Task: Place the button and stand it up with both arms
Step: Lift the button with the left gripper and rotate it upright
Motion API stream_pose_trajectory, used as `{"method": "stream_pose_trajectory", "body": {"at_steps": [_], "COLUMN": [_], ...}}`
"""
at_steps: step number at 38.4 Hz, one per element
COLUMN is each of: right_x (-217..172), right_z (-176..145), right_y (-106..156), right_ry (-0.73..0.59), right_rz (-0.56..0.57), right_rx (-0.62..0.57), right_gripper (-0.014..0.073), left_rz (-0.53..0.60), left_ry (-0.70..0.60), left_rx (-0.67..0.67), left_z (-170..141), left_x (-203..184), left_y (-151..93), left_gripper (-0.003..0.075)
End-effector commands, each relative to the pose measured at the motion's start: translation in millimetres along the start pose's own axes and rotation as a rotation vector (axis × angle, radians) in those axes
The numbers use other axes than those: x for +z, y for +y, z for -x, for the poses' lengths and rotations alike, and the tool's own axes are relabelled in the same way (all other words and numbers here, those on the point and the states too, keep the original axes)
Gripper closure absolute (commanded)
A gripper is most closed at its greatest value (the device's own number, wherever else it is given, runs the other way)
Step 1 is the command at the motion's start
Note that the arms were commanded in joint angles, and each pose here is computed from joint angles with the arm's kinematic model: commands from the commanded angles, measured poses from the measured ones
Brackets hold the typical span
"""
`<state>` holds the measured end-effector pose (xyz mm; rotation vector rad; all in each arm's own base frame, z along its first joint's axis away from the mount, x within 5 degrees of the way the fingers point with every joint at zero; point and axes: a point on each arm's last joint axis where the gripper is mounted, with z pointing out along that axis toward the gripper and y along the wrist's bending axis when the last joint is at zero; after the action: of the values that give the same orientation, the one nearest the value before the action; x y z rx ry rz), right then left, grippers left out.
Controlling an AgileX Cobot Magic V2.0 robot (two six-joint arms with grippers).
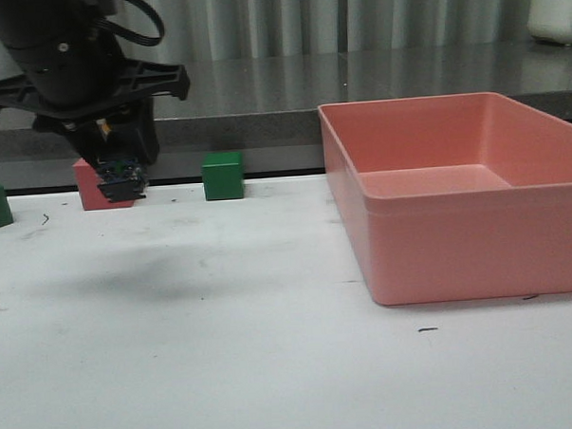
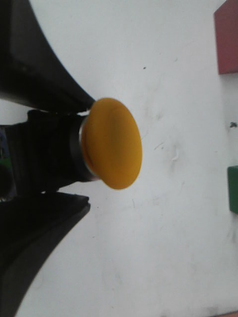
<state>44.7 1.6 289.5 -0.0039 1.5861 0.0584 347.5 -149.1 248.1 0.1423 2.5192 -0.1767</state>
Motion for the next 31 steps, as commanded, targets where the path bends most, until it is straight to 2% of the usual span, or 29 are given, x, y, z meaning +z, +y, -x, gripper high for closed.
{"method": "stream_pose_trajectory", "body": {"at_steps": [1,12,19,24,31], "right_x": [-1.5,-1.5,-1.5,-1.5,-1.5], "right_z": [15.9,15.9,15.9,15.8,15.8], "right_y": [0.1,0.1,0.1,0.1,0.1], "right_ry": [-0.103,-0.103,-0.103,-0.103,-0.103], "right_rz": [-0.004,-0.004,-0.004,-0.004,-0.004], "right_rx": [-0.020,-0.020,-0.020,-0.020,-0.020], "right_gripper": [0.0665,0.0665,0.0665,0.0665,0.0665], "left_rz": [-0.072,-0.185,-0.260,-0.255,-0.235], "left_ry": [-0.245,-0.540,-0.731,-0.753,-0.775], "left_rx": [0.013,0.061,0.279,0.347,0.347], "left_z": [3.0,-35.2,-63.3,-77.0,-85.5], "left_x": [-37.0,-42.1,-35.9,-24.4,2.0], "left_y": [7.2,32.7,36.8,37.9,40.8], "left_gripper": [0.0524,0.0524,0.0524,0.0524,0.0523]}}
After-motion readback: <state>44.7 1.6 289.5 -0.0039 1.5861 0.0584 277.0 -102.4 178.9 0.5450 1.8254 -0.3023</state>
